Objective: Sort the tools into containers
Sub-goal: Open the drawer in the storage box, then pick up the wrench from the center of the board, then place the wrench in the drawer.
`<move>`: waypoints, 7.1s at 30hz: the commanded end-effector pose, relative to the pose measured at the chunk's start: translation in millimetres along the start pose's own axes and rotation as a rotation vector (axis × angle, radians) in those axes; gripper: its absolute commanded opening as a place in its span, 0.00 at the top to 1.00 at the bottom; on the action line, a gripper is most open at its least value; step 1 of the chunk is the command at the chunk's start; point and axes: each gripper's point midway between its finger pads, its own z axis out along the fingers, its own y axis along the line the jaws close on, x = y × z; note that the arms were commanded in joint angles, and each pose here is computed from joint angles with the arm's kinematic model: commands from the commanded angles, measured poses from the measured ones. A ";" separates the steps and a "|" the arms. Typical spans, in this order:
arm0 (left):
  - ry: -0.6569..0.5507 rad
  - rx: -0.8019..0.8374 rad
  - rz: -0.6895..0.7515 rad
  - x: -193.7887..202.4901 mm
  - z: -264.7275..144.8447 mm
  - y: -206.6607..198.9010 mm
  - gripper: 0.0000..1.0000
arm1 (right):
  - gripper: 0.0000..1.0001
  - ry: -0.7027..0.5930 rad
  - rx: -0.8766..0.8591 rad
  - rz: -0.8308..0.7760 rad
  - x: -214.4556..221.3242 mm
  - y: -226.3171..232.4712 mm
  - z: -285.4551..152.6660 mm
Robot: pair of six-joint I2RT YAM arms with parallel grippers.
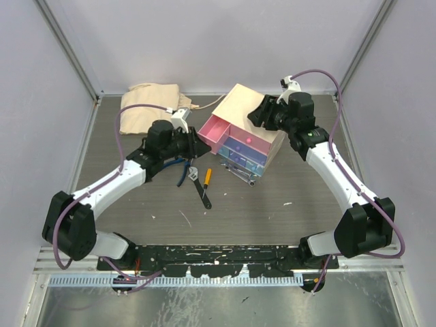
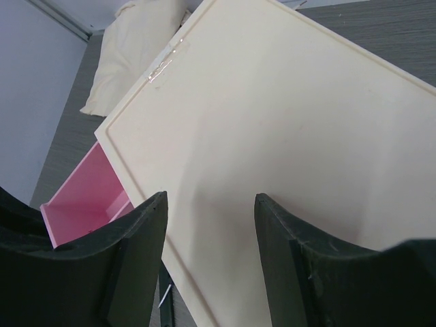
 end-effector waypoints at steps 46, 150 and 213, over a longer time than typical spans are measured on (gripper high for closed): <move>-0.061 -0.503 0.007 34.8 -147.2 60.8 0.32 | 0.16 -0.236 0.325 -0.031 5.7 -49.2 -124.1; 0.324 -0.953 -0.418 101.6 -124.1 259.4 0.58 | 0.21 0.094 0.078 0.116 147.1 -32.3 -144.8; 0.131 -0.257 0.394 -91.3 -2.6 -43.7 0.53 | 0.22 0.053 0.116 0.150 140.9 -34.1 -157.3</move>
